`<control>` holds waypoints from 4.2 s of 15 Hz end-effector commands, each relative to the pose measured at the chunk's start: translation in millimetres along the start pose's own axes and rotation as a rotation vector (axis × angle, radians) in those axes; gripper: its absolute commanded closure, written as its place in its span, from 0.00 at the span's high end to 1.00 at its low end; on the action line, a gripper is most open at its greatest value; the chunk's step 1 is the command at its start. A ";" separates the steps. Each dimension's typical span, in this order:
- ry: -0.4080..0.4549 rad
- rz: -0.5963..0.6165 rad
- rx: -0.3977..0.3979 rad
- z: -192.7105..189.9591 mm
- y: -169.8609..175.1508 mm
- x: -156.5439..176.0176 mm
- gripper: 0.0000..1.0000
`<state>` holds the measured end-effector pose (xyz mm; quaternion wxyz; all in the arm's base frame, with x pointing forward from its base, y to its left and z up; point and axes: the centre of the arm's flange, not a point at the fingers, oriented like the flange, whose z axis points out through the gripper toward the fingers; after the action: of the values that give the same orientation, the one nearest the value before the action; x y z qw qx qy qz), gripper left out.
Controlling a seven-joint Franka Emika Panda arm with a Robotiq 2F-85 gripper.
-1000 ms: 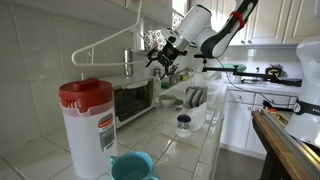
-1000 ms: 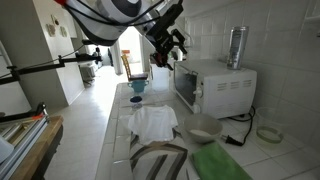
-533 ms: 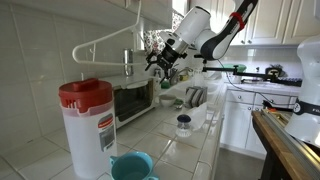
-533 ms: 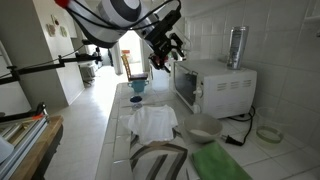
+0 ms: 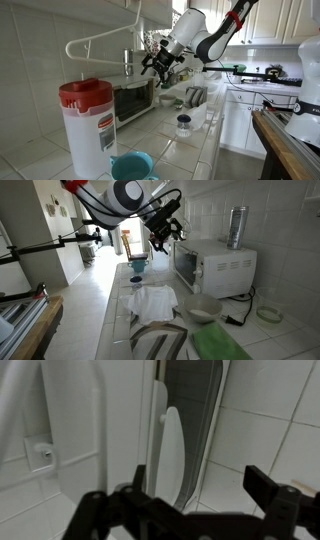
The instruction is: Open the microwave door
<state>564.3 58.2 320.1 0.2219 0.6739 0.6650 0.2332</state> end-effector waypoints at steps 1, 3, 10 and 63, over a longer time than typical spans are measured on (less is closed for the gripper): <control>0.001 0.022 0.009 1.8 22.5 -5.8 1.00; -0.003 0.045 0.033 3.2 24.7 -5.4 1.00; -0.013 0.097 0.110 10.6 24.4 -1.5 1.00; 0.017 0.075 0.159 34.9 17.6 -24.3 1.00</control>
<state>589.2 39.5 305.2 0.1547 0.7283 0.6410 0.1863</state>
